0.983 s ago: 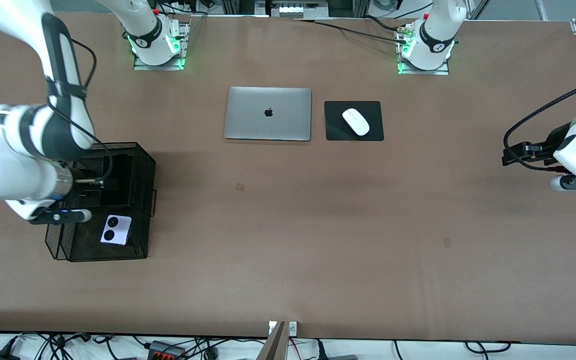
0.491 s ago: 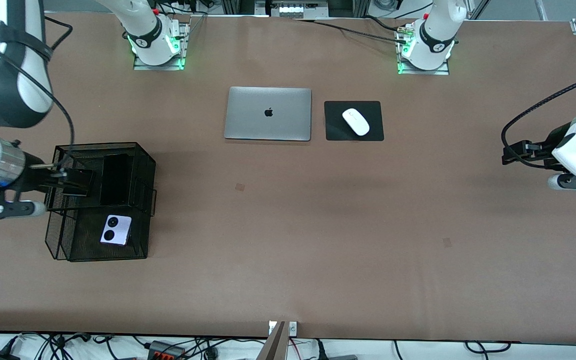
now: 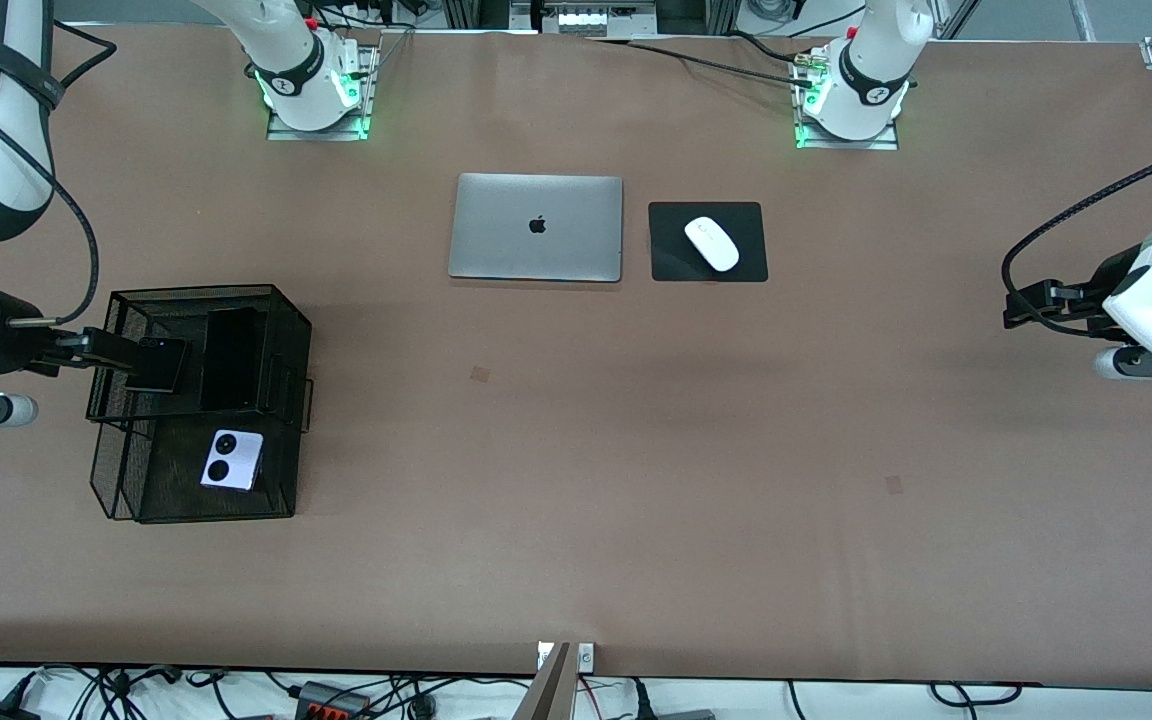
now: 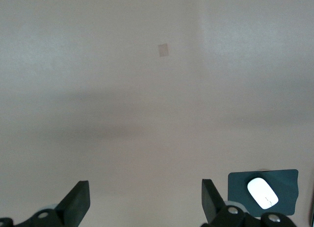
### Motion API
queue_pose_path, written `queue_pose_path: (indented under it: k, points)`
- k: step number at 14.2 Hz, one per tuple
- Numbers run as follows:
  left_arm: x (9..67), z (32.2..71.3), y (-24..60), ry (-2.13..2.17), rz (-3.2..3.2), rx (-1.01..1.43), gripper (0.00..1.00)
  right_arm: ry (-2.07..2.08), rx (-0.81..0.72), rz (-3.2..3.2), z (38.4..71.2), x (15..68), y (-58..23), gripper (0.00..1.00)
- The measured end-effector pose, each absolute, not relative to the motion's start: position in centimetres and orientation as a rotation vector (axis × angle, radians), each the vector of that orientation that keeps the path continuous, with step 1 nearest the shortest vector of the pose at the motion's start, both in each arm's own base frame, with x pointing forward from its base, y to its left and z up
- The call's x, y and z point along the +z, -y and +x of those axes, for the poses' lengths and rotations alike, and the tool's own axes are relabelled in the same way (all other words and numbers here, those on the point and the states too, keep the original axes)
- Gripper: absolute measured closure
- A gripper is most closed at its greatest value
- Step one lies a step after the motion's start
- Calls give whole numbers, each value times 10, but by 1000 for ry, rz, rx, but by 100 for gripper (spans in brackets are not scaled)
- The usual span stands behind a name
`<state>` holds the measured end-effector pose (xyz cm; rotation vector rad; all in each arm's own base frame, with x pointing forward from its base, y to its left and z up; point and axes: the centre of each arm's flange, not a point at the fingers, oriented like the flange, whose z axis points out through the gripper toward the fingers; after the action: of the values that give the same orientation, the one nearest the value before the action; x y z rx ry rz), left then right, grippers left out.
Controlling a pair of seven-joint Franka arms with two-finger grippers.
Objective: Place phones with both arms
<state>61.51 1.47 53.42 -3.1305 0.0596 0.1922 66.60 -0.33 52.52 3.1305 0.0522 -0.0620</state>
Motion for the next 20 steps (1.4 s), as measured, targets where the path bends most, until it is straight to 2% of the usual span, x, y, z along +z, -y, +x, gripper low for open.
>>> queue_pose_path:
  k: [7, 12, 17, 20]
  points:
    - [534, 614, -13, -146, -3131, 204, 0, 2, 34, 3192, 645, 573, 41, 0]
    - [533, 614, -13, -177, -3131, 211, 0, -8, -38, 3138, 630, 554, 31, 0]
    - [533, 614, -15, -175, -3131, 213, 0, -21, 38, 3146, 584, 544, 25, 0]
    - [533, 614, -15, -176, -3131, 213, 0, -20, 66, 3146, 579, 550, 26, 0]
